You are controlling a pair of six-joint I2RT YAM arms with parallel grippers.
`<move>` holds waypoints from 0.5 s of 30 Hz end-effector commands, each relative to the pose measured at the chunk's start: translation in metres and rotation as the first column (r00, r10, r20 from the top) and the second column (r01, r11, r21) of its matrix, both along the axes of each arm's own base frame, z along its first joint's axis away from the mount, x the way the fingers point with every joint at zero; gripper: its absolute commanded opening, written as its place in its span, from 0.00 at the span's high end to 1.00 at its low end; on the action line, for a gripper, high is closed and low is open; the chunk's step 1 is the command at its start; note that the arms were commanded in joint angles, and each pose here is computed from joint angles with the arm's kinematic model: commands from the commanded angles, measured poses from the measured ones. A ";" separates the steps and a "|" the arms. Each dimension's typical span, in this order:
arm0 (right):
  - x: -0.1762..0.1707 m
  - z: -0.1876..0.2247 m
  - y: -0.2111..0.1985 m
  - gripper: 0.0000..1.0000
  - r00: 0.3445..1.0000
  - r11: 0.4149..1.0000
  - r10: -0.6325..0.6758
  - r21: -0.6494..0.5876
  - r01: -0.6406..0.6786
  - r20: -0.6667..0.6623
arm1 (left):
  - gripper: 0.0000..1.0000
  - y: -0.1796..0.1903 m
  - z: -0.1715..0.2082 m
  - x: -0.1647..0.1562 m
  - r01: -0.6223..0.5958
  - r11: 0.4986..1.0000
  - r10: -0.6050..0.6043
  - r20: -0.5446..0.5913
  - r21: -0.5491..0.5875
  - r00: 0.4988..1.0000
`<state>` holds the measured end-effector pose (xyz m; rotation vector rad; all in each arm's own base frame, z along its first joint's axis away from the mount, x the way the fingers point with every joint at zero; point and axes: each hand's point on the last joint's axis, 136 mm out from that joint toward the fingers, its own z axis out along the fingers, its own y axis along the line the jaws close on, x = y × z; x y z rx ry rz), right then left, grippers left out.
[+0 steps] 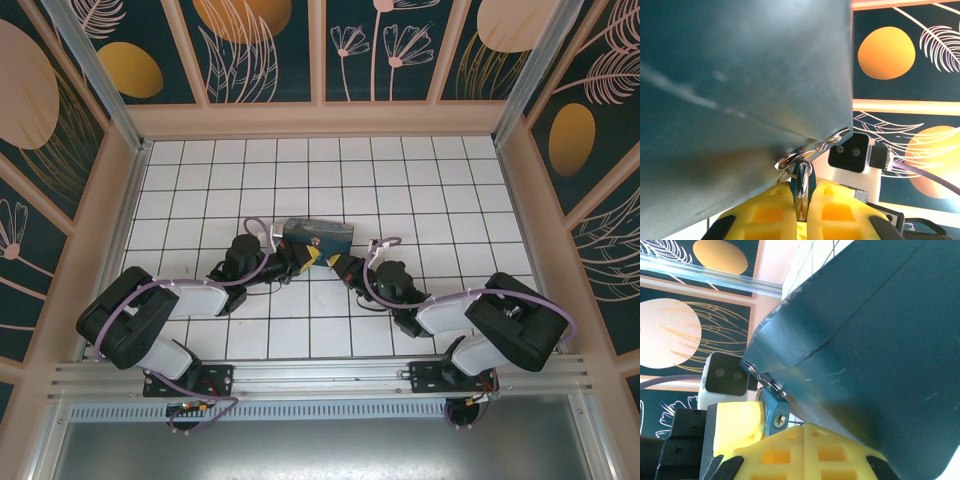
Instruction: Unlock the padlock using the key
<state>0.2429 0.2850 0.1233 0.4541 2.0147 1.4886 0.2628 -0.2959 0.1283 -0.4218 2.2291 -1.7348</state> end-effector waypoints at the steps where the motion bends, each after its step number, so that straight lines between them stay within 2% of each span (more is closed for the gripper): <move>1: 0.003 0.015 0.006 1.00 0.999 1.000 0.006 0.021 -0.006 0.041 | 1.00 -0.007 0.015 0.000 0.031 0.999 -0.030 0.055 -0.026 0.998; 15: 0.002 0.024 0.004 1.00 0.998 1.000 0.002 0.017 -0.003 0.059 | 1.00 -0.006 0.009 0.000 0.027 1.000 -0.027 0.050 -0.013 0.998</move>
